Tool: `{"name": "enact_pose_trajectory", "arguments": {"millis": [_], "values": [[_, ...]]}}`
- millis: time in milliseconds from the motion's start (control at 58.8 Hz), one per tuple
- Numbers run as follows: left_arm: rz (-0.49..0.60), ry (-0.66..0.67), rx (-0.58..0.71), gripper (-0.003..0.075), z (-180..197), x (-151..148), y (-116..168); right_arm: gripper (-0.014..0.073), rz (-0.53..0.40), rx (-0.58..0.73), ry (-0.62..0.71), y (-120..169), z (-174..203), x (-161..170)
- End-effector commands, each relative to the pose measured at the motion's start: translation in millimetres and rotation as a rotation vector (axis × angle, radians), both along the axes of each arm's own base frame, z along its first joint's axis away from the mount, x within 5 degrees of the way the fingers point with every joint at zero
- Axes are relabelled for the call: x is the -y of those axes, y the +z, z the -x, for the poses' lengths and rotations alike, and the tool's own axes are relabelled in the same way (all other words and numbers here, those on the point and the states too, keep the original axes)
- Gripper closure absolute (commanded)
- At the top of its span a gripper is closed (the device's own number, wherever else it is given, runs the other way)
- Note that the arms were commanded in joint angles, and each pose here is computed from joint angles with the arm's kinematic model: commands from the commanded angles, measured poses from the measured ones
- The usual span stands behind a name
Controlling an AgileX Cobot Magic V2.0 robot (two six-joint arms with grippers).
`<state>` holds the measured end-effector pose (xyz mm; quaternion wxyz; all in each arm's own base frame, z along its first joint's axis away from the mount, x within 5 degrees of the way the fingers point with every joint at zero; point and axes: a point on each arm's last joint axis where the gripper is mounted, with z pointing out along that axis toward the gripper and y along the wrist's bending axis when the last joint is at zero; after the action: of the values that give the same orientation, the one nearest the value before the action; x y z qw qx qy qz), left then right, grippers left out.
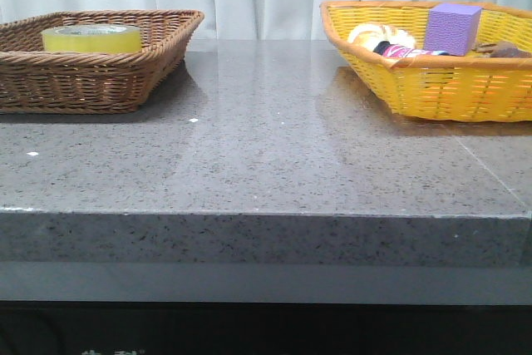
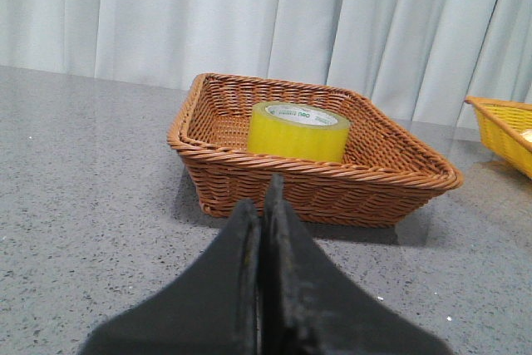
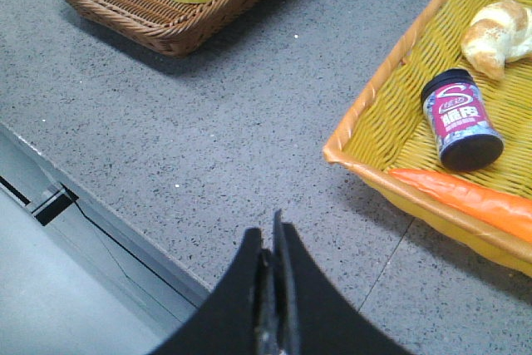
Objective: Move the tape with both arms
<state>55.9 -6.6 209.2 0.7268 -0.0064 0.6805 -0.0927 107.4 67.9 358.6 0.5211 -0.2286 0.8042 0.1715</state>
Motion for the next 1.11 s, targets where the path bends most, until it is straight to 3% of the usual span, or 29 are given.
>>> {"name": "enact_pose_trajectory", "arguments": {"millis": [0,238,425,680,969,1088], "values": [[0.018,0.005,0.062,0.0740,0,-1,-4,0.0662,-0.049,0.089,-0.010,15,-1,0],[0.018,0.005,0.062,0.0740,0,-1,-4,0.0662,-0.052,0.109,-0.021,15,3,5],[0.018,0.005,0.062,0.0740,0,-1,-4,0.0662,-0.111,0.267,-0.207,-2,25,35],[0.018,0.005,0.062,0.0740,0,-1,-4,0.0662,-0.172,0.534,-0.456,-62,57,61],[0.018,0.005,0.062,0.0740,0,-1,-4,0.0662,-0.160,0.574,-0.548,-130,57,67],[0.018,0.005,0.062,0.0740,0,-1,-4,0.0662,-0.158,0.559,-0.546,-140,55,67]]}}
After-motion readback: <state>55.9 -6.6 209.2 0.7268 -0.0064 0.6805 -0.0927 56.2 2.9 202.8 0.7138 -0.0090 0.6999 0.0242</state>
